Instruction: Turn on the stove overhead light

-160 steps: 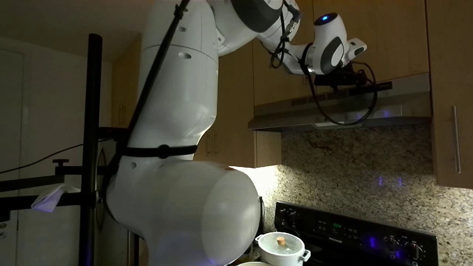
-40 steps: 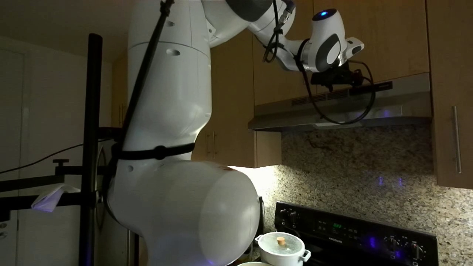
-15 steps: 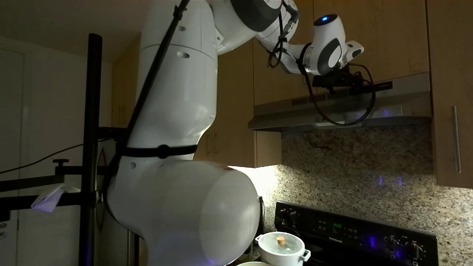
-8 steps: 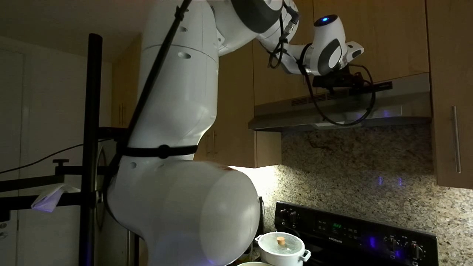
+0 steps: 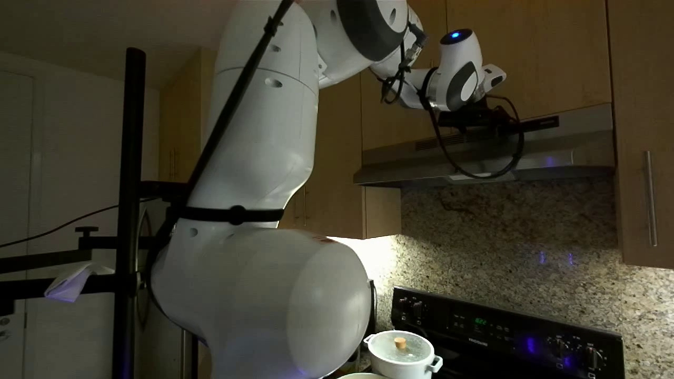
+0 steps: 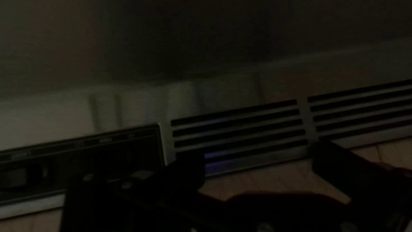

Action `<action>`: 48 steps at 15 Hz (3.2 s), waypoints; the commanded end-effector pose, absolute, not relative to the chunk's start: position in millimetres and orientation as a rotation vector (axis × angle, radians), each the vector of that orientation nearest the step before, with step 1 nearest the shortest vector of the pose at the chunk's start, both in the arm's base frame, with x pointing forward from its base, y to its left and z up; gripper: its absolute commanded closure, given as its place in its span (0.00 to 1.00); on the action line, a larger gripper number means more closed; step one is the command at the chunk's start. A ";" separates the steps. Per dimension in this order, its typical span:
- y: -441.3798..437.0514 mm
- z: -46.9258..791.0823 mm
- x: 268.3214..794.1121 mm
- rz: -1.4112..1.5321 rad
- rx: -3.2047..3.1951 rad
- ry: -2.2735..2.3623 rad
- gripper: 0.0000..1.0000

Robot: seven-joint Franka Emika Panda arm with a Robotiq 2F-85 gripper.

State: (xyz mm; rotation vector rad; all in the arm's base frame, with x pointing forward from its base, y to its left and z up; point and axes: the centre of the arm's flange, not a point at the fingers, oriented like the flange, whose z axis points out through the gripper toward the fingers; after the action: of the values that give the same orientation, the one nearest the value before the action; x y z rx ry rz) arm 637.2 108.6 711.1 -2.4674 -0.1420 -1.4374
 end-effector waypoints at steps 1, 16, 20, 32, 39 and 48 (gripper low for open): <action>120.0 717.1 655.0 -1.457 -2.463 -0.208 0.00; 95.4 739.4 603.5 -1.601 -2.449 -0.217 0.00; 78.0 738.7 587.8 -1.672 -2.476 -0.235 0.00; 12.7 706.8 536.4 -1.767 -2.580 -0.159 0.00; 25.2 683.4 542.5 -1.588 -2.513 -0.260 0.00; 29.1 684.0 574.8 -1.469 -2.522 -0.414 0.00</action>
State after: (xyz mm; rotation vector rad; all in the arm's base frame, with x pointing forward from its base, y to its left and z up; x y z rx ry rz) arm 555.5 39.8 678.5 -2.5304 -0.3408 -1.4810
